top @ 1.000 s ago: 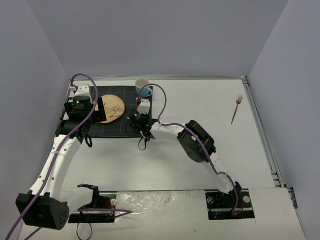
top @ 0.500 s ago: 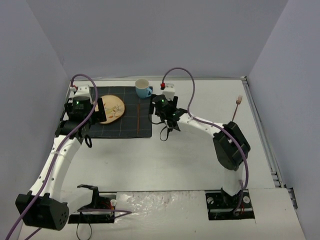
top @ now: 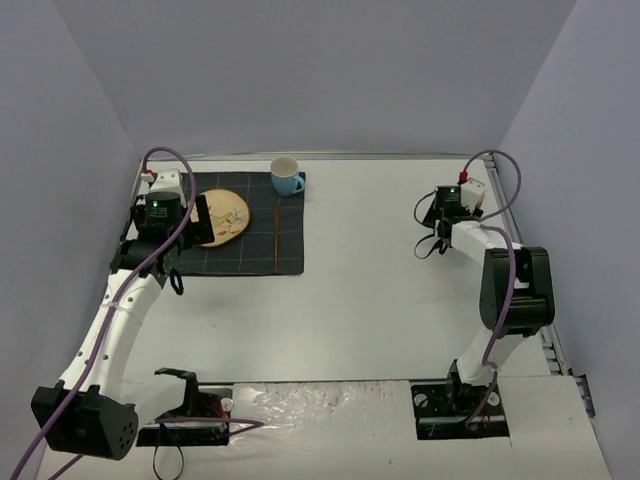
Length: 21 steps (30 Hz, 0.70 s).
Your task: Set the dinner table for one person
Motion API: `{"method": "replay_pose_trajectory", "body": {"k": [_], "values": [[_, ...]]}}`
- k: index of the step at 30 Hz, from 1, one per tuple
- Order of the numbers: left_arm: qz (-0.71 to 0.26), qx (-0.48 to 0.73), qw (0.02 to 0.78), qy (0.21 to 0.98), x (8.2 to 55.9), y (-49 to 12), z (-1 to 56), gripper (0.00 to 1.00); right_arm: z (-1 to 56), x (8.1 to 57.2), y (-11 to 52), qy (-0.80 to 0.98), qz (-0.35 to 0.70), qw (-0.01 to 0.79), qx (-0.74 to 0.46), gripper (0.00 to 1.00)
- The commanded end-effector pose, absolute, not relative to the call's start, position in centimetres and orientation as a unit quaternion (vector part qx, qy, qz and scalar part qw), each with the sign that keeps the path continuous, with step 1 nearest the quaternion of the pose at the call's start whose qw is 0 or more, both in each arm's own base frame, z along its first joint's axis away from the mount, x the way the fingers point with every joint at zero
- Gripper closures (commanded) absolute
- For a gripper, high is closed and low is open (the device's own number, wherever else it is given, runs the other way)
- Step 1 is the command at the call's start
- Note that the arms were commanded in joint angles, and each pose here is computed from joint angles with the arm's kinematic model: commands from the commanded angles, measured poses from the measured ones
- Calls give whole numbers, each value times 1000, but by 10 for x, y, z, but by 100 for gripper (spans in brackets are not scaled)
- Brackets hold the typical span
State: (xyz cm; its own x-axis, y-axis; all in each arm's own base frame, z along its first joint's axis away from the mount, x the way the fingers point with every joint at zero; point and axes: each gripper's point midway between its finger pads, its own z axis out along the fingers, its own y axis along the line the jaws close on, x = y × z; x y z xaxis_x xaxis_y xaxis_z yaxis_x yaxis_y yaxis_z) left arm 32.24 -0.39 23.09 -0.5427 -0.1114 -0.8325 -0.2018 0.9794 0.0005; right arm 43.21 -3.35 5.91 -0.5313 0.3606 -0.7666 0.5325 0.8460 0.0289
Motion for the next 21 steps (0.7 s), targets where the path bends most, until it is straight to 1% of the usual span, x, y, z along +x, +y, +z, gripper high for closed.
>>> {"method": "replay_pose_trajectory", "body": {"k": [1, 8, 19, 21], "values": [[38, -99, 499, 860, 331, -4, 250, 3, 76, 452, -68, 853, -94, 432, 278, 34], [39, -98, 497, 861, 332, -5, 249, 3, 65, 468, -113, 855, -123, 420, 279, 43], [43, -97, 488, 866, 334, -4, 243, 3, 34, 505, -147, 870, -106, 410, 254, 46], [45, -96, 485, 868, 336, -4, 240, 3, 34, 513, -152, 869, -109, 412, 250, 48]]}}
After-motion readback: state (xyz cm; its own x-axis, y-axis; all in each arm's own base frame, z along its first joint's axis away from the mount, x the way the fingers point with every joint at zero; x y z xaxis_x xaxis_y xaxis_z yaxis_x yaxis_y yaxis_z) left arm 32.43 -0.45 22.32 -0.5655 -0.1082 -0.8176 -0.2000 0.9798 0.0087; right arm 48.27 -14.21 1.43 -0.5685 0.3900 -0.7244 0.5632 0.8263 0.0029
